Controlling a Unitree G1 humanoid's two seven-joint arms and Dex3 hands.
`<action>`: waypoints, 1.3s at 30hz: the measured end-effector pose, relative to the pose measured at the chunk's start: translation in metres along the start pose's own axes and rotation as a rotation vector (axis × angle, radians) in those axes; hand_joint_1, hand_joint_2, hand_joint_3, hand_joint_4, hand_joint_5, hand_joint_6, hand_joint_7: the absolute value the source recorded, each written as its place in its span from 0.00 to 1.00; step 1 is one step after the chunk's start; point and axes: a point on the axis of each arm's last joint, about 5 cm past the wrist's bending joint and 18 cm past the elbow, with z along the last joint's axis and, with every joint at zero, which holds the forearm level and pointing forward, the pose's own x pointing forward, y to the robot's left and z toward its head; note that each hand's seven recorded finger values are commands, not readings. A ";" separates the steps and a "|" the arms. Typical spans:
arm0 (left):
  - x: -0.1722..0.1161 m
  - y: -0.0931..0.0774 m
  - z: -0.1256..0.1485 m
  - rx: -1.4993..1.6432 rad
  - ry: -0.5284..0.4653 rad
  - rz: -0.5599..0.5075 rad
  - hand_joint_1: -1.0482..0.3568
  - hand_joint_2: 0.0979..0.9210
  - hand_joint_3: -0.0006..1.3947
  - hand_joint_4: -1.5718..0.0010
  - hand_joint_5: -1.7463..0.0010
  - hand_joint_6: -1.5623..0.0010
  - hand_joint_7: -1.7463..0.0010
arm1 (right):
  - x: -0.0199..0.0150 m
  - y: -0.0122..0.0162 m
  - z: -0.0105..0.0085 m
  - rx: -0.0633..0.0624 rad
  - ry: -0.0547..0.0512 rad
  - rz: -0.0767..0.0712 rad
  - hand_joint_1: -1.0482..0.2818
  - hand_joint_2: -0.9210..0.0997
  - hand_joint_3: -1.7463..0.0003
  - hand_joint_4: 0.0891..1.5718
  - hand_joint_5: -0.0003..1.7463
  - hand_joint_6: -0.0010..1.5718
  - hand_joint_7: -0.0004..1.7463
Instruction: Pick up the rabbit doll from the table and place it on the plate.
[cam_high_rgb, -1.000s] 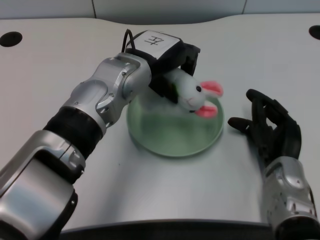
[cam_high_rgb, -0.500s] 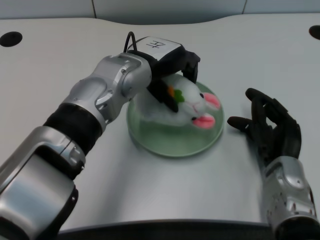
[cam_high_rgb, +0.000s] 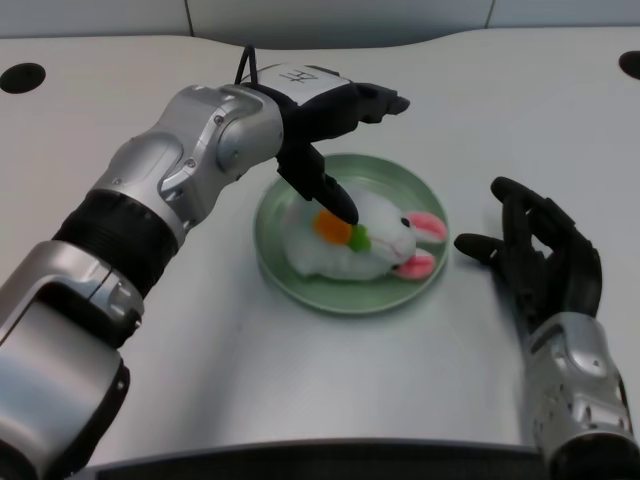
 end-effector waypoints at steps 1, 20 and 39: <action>-0.002 0.003 -0.001 -0.011 0.000 0.012 0.01 1.00 0.10 1.00 1.00 0.98 0.99 | 0.0000 0.0001 -0.0001 0.000 0.000 0.000 0.55 0.00 0.84 0.43 0.59 0.46 0.25; -0.078 -0.019 -0.084 -0.471 0.107 0.237 0.15 1.00 0.17 0.90 0.95 0.91 0.97 | 0.0007 0.0002 0.0006 -0.010 0.008 -0.011 0.56 0.00 0.83 0.43 0.58 0.46 0.25; -0.133 -0.126 -0.063 -1.369 0.046 0.548 0.28 1.00 0.37 0.72 0.82 0.79 0.97 | 0.0007 0.0005 0.0007 -0.021 0.009 -0.012 0.55 0.00 0.84 0.42 0.59 0.45 0.25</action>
